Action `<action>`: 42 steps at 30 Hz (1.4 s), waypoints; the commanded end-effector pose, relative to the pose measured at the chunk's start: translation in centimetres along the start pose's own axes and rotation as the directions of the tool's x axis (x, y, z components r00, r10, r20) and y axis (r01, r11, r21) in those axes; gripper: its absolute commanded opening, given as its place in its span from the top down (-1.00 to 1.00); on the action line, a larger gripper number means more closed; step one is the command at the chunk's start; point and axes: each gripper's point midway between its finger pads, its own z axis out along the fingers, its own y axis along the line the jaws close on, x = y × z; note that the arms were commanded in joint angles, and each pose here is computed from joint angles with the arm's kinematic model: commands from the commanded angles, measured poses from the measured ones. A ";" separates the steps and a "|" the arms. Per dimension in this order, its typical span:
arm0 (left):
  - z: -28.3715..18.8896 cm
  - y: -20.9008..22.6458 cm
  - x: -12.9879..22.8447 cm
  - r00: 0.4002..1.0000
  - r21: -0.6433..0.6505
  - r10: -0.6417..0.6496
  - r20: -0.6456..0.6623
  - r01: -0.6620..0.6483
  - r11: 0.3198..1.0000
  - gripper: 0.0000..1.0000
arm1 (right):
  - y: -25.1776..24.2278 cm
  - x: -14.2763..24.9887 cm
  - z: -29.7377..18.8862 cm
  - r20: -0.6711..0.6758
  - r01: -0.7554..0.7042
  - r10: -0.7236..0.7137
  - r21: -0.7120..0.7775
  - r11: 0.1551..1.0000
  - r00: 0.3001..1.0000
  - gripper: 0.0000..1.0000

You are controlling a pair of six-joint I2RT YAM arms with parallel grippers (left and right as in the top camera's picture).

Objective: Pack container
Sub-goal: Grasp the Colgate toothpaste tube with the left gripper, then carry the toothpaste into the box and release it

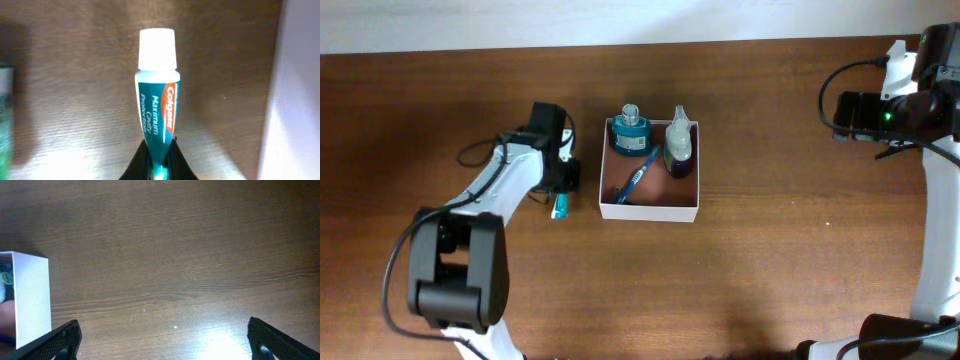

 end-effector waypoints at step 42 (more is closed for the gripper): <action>-6.1 -14.5 -3.0 0.962 0.159 0.132 0.241 -0.173 0.972 0.99 | 0.0 -0.2 -0.1 0.006 -0.013 0.013 -0.004 1.000 1.000 -0.97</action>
